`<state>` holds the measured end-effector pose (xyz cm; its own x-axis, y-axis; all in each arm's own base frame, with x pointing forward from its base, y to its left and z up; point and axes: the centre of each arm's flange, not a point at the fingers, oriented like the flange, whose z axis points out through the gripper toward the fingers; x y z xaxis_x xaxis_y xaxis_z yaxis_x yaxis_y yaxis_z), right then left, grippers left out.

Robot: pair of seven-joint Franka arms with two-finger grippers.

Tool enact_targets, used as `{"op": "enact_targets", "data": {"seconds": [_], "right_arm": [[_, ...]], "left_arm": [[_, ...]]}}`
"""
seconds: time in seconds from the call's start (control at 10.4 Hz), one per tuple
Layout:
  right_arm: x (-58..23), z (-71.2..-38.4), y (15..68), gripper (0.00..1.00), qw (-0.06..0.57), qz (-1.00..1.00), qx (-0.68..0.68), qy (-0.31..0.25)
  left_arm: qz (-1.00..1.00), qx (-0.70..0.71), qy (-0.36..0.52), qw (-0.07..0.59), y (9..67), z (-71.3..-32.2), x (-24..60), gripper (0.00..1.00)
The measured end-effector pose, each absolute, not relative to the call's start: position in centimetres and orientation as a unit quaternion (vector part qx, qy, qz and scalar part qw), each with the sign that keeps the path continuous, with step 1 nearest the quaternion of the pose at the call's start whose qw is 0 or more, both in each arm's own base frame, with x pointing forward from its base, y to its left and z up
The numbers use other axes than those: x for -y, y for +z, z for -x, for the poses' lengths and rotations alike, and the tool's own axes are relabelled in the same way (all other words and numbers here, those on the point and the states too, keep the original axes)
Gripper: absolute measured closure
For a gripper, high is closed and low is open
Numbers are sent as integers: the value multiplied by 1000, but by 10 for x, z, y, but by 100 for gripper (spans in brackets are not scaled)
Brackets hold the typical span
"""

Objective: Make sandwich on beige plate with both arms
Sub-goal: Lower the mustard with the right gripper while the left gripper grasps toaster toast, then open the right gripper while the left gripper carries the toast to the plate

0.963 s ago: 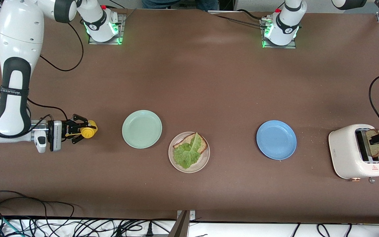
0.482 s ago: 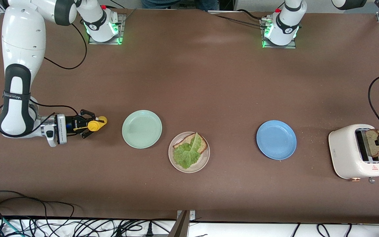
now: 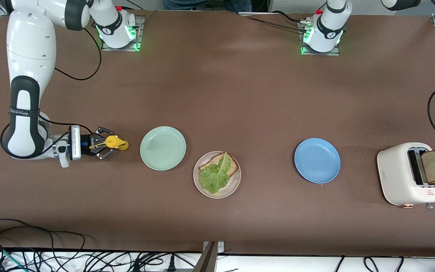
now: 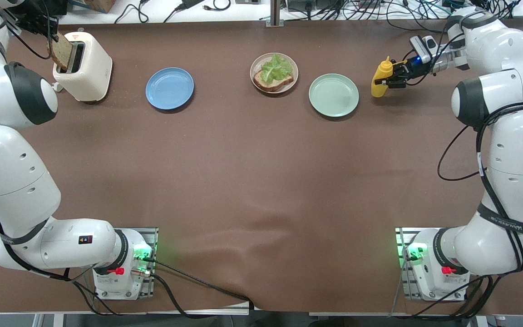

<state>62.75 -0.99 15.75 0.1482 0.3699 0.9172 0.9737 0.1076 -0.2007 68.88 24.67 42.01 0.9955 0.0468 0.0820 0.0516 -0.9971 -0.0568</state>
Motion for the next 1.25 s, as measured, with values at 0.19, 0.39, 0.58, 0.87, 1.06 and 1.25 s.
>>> {"op": "enact_targets", "data": {"seconds": [0.19,0.39,0.58,0.87,1.06,1.25], "right_arm": [[12,-625,144,88,477,586,570,-324],[13,-624,135,88,473,579,572,-337],[12,-622,130,77,477,575,570,-342],[17,-624,134,36,481,572,560,-358],[35,-623,135,8,474,581,553,-363],[71,-619,136,0,464,598,545,-361]], "left_arm": [[998,23,-54,25,453,-684,-242,90],[998,35,-55,12,485,-680,-224,91],[996,78,-46,-12,505,-683,-184,91],[986,152,-21,-62,514,-694,-76,91],[979,188,7,-83,504,-698,14,91],[970,214,43,-104,485,-695,92,91]]}}
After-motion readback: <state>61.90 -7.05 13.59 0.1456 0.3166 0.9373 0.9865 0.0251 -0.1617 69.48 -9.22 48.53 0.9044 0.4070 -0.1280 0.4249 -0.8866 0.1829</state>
